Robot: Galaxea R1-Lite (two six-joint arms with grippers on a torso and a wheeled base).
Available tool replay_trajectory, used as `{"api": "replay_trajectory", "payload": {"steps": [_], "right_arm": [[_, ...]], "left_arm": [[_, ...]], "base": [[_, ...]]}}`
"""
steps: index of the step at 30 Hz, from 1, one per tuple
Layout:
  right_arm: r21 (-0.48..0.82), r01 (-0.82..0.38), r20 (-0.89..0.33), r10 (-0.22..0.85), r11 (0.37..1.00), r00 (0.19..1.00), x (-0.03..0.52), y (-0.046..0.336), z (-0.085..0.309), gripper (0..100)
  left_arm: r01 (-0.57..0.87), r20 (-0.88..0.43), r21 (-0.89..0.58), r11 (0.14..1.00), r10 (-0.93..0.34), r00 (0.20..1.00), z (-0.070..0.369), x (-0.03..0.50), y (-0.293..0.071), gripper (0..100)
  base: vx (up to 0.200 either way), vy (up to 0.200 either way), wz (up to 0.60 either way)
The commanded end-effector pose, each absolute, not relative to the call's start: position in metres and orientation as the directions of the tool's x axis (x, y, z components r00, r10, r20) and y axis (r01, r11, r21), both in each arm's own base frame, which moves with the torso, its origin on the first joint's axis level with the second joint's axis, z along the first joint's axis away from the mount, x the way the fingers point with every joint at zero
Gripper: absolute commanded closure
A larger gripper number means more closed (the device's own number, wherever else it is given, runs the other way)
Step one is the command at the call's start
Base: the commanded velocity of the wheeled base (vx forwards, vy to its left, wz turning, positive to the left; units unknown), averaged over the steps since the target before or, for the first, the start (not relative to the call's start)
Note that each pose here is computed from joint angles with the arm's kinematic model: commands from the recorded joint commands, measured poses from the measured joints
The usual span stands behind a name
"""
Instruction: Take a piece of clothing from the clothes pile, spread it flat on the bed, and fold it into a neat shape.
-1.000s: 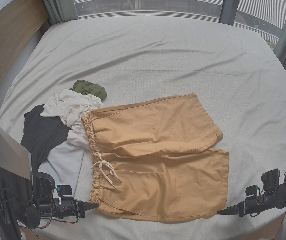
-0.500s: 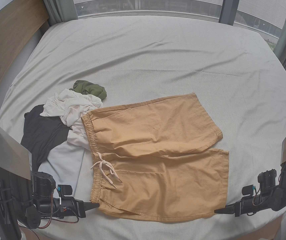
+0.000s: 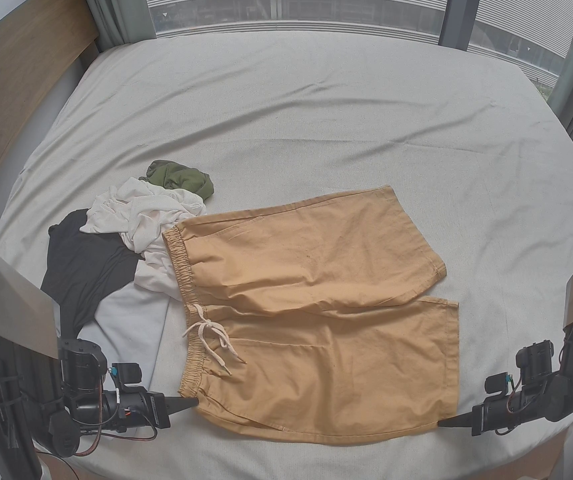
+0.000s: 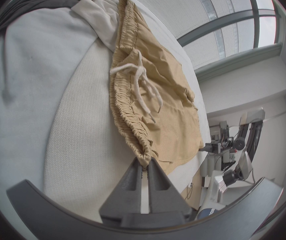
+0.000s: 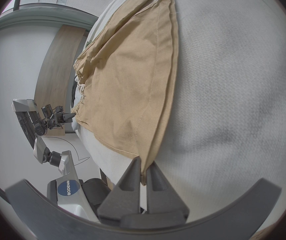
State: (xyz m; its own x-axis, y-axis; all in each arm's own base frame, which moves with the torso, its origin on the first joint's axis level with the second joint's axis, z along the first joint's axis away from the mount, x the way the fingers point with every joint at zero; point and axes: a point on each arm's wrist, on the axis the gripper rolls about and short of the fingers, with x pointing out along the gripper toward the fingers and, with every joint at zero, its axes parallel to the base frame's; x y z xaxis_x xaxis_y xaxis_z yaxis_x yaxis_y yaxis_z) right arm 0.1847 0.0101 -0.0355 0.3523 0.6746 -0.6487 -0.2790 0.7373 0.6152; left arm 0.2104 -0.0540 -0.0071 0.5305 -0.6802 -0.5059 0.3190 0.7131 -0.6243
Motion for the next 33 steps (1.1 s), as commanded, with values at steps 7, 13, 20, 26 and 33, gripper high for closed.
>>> {"api": "replay_trajectory", "payload": {"steps": [7, 13, 20, 26, 33], "right_arm": [[0.607, -0.306, -0.643, 0.680, 0.733, 0.353, 0.163, 0.013, 0.003, 100], [0.620, -0.277, -0.662, 0.679, 0.734, 0.318, 0.156, 0.013, 0.003, 100], [0.630, -0.246, -0.681, 0.676, 0.737, 0.282, 0.149, 0.013, 0.004, 100], [0.632, -0.243, -0.685, 0.677, 0.736, 0.269, 0.138, 0.014, 0.014, 100], [0.632, -0.243, -0.689, 0.677, 0.736, 0.258, 0.125, 0.014, 0.024, 100]], "left_arm": [[0.274, -0.568, -0.623, 0.732, -0.665, 0.485, 0.008, 0.191, -0.049, 100], [0.287, -0.597, -0.608, 0.741, -0.664, 0.450, 0.015, 0.180, -0.047, 100], [0.263, -0.637, -0.607, 0.750, -0.657, 0.402, 0.022, 0.165, -0.045, 100], [0.261, -0.683, -0.589, 0.765, -0.644, 0.344, 0.021, 0.154, -0.042, 100], [0.257, -0.712, -0.581, 0.773, -0.635, 0.301, 0.023, 0.143, -0.040, 100]], "base": [[0.000, 0.000, 0.00], [0.000, 0.000, 0.00], [0.000, 0.000, 0.00], [0.000, 0.000, 0.00], [0.000, 0.000, 0.00]]}}
